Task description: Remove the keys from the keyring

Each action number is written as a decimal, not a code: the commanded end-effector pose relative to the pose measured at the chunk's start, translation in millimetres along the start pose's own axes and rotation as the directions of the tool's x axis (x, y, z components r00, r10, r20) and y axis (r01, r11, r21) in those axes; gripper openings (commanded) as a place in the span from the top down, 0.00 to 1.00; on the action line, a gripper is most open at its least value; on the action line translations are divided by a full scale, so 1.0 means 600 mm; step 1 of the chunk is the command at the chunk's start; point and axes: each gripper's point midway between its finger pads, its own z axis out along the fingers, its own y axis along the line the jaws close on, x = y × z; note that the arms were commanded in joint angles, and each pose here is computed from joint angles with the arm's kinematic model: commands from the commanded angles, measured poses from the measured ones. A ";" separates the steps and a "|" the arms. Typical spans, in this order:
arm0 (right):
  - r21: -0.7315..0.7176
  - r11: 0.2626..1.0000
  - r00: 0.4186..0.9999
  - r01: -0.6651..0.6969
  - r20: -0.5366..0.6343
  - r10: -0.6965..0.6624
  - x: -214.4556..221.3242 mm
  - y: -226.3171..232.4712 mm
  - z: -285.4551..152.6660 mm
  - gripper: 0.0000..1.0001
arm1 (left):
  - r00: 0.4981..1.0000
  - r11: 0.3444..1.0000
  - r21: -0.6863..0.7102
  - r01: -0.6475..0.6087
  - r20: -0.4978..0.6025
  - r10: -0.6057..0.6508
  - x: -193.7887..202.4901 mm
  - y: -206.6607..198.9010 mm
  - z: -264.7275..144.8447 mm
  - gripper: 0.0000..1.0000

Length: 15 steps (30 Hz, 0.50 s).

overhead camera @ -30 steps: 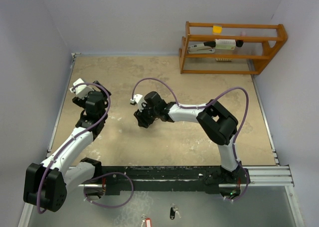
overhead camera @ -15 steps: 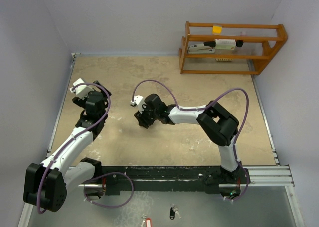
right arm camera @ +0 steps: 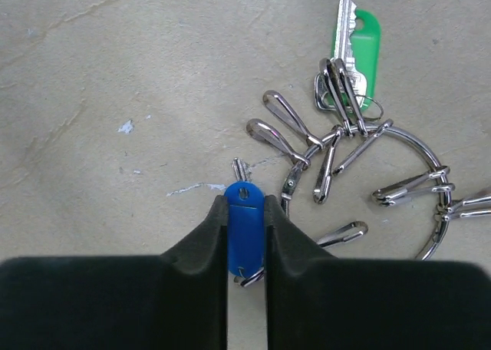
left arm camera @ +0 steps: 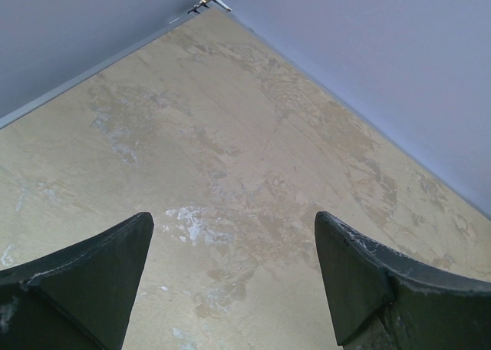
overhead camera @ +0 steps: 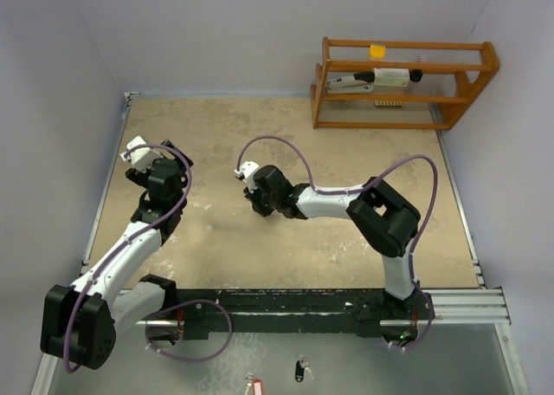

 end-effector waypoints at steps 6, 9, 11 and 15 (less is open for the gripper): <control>0.138 0.990 0.944 0.032 -0.328 0.015 0.159 -0.045 -0.013 1.00 | 0.998 0.999 0.032 0.044 0.037 -0.045 -0.023 -0.015 -0.002 0.17; 0.142 0.990 0.956 0.026 -0.291 0.016 0.129 -0.046 -0.012 1.00 | 0.999 0.999 0.032 0.040 0.033 -0.041 -0.020 -0.016 -0.001 0.17; 0.141 0.990 0.963 0.020 -0.267 0.019 0.109 -0.046 -0.013 1.00 | 0.999 0.999 0.033 0.038 0.030 -0.039 -0.018 -0.018 0.001 0.17; 0.125 0.992 0.978 0.006 -0.205 0.020 0.059 -0.041 -0.029 1.00 | 0.999 0.999 0.034 0.029 0.021 -0.030 -0.013 -0.020 0.003 0.17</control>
